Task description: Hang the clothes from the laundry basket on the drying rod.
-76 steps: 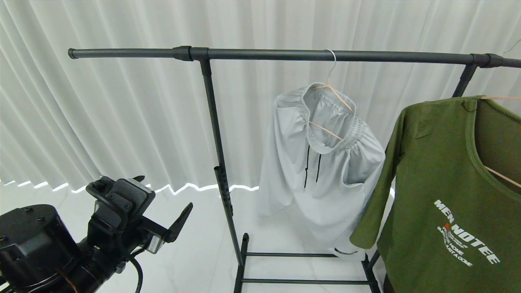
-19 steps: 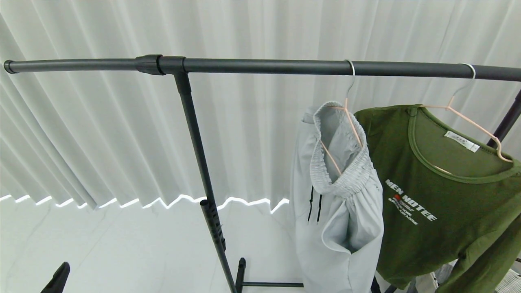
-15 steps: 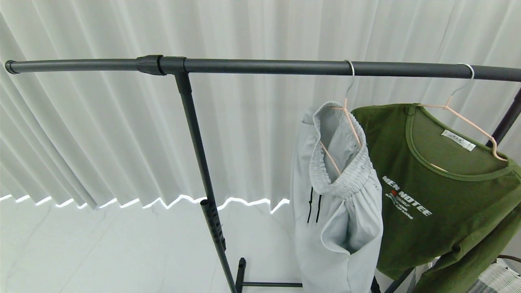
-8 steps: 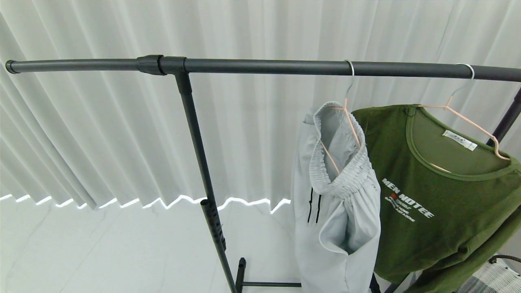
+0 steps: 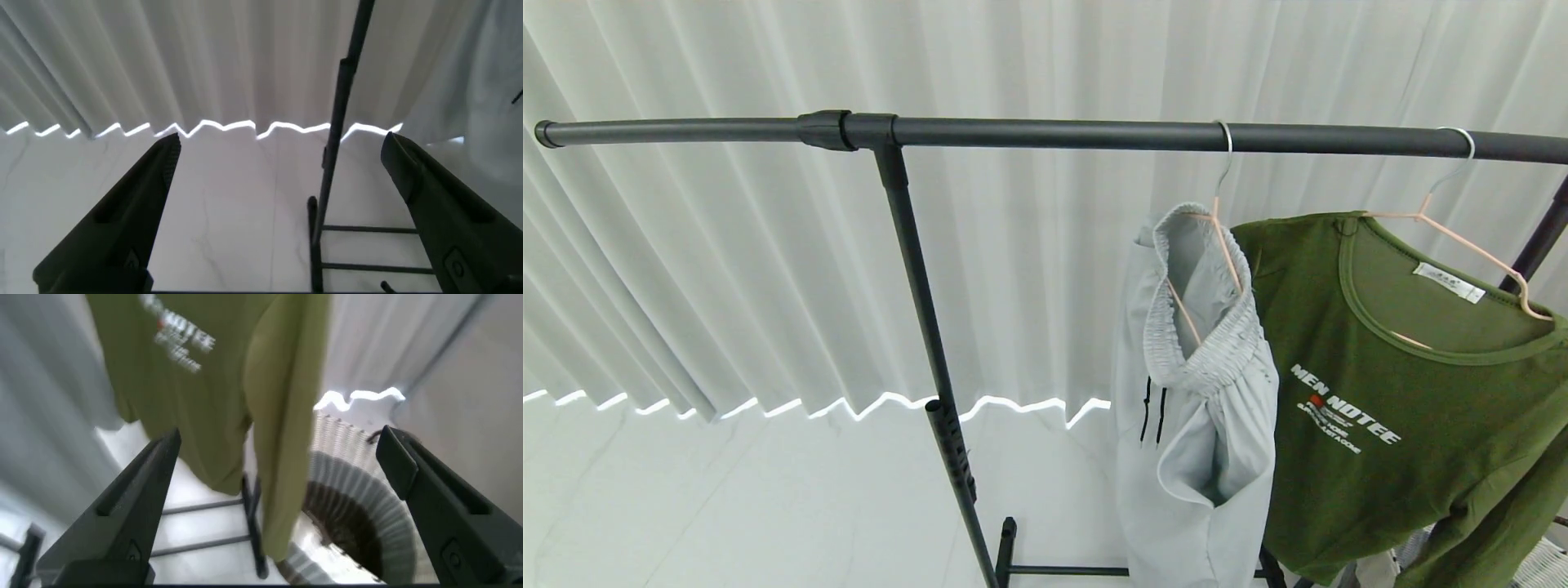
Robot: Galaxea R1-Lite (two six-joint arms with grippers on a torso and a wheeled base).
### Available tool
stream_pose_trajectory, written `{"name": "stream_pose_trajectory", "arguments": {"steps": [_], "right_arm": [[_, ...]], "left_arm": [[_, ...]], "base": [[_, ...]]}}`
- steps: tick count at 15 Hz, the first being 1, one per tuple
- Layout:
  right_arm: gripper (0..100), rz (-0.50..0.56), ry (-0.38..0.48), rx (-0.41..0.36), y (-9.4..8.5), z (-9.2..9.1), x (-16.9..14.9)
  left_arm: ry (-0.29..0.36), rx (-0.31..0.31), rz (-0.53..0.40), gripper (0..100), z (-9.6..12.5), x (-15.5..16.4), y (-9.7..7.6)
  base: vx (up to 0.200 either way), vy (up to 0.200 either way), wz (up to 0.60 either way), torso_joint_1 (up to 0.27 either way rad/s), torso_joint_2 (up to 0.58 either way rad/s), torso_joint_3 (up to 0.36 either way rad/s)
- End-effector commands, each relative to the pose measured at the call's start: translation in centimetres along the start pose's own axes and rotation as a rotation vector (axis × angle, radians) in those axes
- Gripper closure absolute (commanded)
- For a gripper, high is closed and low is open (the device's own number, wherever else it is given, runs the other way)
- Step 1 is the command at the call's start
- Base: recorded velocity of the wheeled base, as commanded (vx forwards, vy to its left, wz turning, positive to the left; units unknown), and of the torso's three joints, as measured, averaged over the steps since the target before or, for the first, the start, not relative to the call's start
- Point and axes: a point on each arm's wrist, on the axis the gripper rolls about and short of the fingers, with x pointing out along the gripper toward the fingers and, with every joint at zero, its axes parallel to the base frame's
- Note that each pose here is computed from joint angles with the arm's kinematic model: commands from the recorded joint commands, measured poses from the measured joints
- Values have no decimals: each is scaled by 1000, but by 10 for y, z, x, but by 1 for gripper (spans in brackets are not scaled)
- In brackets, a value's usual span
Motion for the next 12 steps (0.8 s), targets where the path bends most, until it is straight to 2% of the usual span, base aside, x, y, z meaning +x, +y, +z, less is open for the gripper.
{"name": "stream_pose_trajectory", "arguments": {"steps": [1,2,3,7,11,12], "right_arm": [[0,1,4,-2,0,0,0],[0,1,6,-2,0,0,0],[0,3,4,-2,0,0,0],[0,7,7,-14,0,0,0],[0,30,5,-39,0,1,0],[0,101,-25,-46,-1,-1,-2]], "left_arm": [[-6,0,-48,0,-1,0,1],[-24,11,-101,0,-1,-1,2],[-18,10,-110,0,-1,-1,2],[-19,-22,-104,0,-1,-1,2],[-19,-16,-102,0,-1,-1,2],[-19,-18,-102,0,-1,-1,2]], "base": [[0,0,0,0,0,0],[0,0,0,0,0,0],[0,0,0,0,0,0],[0,0,0,0,0,0],[0,0,0,0,0,0],[0,0,0,0,0,0]]}}
